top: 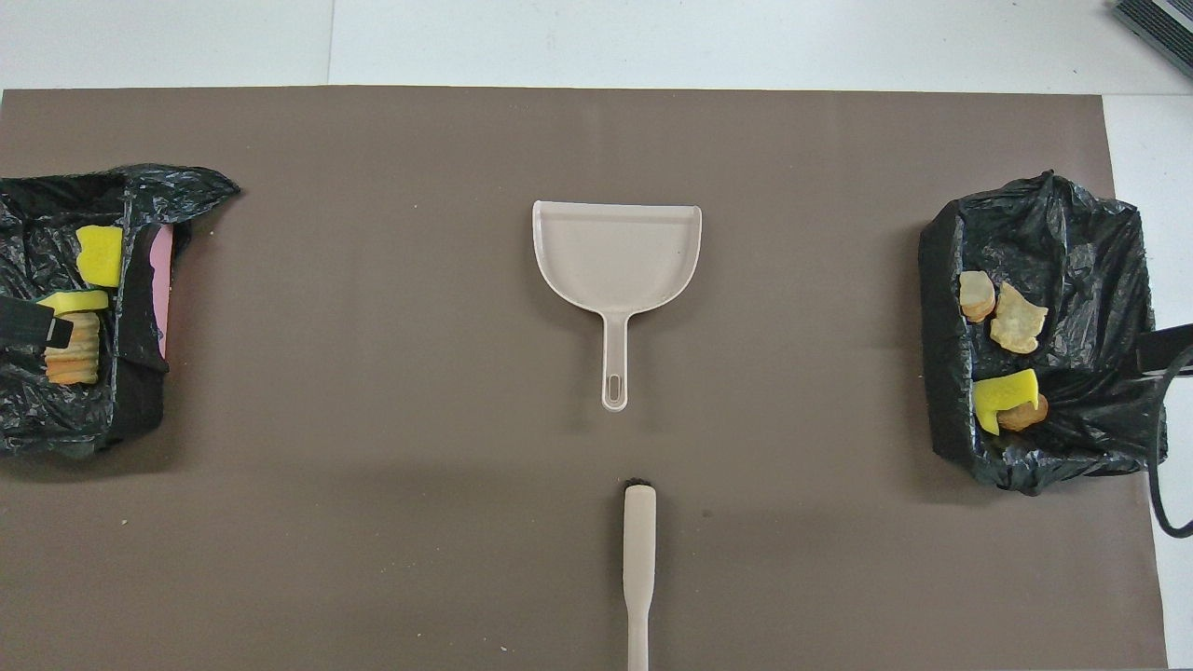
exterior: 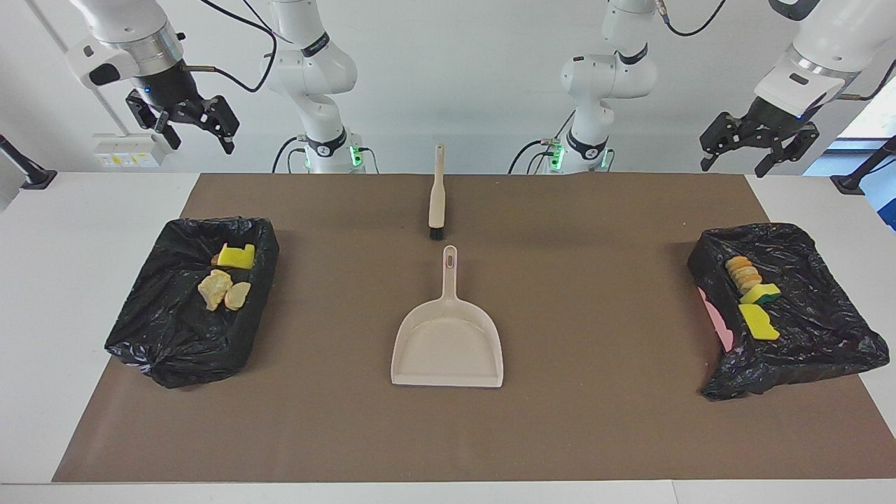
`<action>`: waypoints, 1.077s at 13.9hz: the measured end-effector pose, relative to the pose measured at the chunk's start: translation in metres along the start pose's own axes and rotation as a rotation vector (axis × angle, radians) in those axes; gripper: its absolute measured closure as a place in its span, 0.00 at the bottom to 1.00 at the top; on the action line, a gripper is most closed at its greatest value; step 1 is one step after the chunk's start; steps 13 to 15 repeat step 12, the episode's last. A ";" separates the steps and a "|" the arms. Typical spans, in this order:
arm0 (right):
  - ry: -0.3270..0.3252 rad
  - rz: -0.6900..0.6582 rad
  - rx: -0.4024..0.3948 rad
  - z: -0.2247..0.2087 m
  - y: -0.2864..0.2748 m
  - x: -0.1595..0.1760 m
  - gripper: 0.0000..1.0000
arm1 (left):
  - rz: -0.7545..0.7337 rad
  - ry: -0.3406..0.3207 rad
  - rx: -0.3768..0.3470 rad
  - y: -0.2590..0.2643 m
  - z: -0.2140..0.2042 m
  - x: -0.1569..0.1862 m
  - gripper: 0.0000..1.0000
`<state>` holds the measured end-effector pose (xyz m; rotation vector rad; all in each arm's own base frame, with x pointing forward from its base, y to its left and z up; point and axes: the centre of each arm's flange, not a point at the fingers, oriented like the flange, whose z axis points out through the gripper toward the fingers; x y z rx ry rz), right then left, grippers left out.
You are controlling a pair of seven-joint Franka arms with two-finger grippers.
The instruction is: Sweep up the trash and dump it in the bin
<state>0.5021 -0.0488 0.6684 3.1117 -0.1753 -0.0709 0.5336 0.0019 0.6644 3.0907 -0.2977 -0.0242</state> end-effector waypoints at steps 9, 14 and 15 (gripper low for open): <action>0.000 0.000 0.000 0.000 0.000 0.000 0.00 | -0.003 -0.009 -0.002 -0.001 0.001 -0.001 0.00; 0.000 0.000 0.000 0.000 0.000 0.000 0.00 | -0.005 -0.010 -0.002 -0.002 0.001 -0.002 0.00; 0.000 0.000 0.000 0.000 0.000 0.000 0.00 | -0.005 -0.010 -0.002 -0.002 0.001 -0.002 0.00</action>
